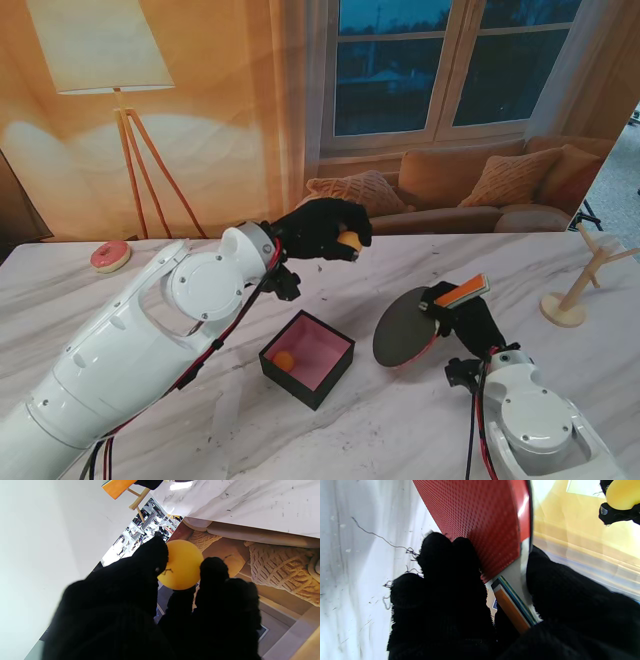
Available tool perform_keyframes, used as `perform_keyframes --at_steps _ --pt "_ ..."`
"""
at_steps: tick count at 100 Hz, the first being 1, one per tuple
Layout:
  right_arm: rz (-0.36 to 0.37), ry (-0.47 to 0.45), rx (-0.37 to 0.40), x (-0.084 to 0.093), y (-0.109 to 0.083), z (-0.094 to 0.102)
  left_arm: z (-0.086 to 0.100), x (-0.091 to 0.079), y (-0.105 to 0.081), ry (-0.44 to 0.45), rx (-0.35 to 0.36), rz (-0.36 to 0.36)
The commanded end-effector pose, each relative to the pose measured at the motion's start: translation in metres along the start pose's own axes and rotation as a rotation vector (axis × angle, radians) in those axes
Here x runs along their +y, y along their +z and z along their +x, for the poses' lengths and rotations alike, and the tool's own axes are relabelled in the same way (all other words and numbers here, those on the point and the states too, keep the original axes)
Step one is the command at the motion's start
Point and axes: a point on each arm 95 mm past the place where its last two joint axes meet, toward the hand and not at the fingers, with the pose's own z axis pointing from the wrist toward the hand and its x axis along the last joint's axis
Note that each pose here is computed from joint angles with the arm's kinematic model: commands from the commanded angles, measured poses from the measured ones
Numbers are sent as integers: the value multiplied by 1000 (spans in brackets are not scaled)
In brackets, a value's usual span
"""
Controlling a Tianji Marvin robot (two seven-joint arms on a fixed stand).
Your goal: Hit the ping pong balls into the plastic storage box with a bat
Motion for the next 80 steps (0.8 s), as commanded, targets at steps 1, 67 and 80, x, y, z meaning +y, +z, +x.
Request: perform_keyframes --at_steps 1,67,80 --pt "12 25 18 -6 0 8 4 4 2 -9 14 -29" --pt "21 86 108 -19 6 36 -7 17 1 -21 33 -180" --pt "23 83 115 -18 6 36 -8 18 3 -40 34 -177"
